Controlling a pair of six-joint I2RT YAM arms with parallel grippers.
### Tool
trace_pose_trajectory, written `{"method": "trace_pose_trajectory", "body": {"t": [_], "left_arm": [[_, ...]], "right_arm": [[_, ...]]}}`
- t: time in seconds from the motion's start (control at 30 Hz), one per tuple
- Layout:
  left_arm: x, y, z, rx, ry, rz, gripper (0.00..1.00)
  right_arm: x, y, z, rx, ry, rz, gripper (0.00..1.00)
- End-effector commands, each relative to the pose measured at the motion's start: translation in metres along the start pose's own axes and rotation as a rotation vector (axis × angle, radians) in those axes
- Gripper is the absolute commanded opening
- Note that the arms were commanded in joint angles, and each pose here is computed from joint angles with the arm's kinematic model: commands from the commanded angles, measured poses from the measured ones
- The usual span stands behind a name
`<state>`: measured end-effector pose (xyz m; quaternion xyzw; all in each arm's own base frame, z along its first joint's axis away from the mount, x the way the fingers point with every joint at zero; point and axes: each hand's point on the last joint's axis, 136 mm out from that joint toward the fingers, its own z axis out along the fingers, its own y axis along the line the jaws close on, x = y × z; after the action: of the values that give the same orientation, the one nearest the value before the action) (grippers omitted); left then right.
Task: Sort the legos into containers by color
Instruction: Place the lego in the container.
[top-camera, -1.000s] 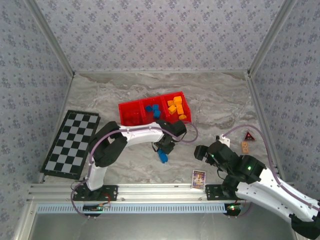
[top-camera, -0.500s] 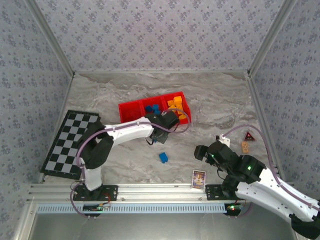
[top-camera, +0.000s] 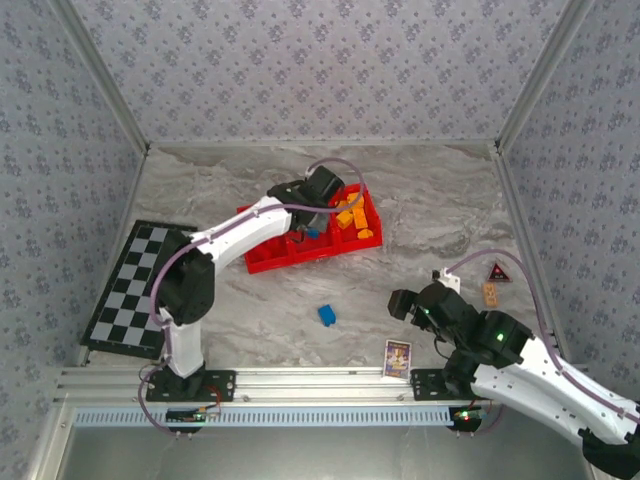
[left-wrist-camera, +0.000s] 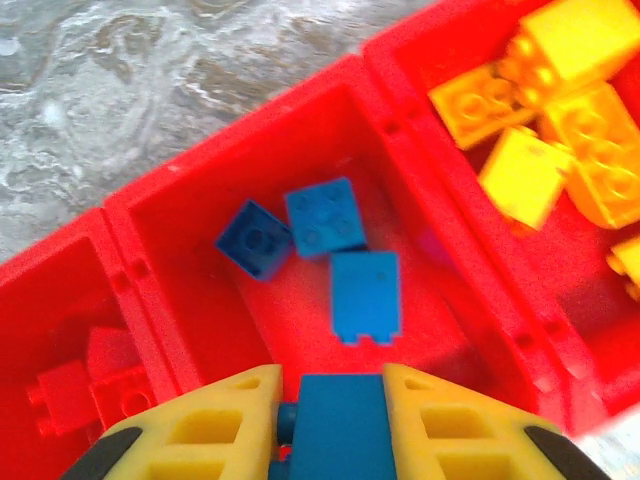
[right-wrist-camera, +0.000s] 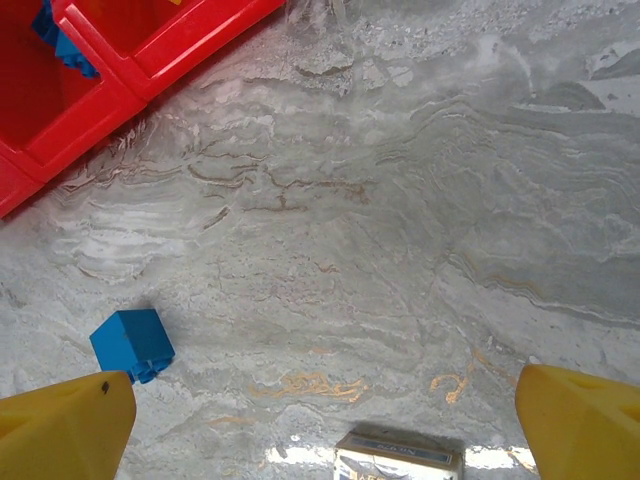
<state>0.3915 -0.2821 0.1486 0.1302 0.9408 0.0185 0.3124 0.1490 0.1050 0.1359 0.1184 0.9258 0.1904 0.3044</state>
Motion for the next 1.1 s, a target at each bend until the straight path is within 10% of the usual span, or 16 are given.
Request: {"method": "trace_pose_trajectory", "body": {"t": [0.0, 0.73, 1.07], "left_arm": [[-0.008, 0.009, 0.011, -0.046, 0.009, -0.023, 0.22], [-0.002, 0.014, 0.026, -0.077, 0.019, -0.023, 0.48], [0.001, 0.018, -0.015, 0.021, -0.034, -0.067, 1.0]], "right_arm": [[0.0, -0.014, -0.002, 0.044, -0.014, 0.012, 1.0], [0.0, -0.016, -0.004, 0.05, -0.012, 0.011, 1.0], [0.005, -0.009, 0.001, 0.024, 0.014, 0.009, 1.0]]}}
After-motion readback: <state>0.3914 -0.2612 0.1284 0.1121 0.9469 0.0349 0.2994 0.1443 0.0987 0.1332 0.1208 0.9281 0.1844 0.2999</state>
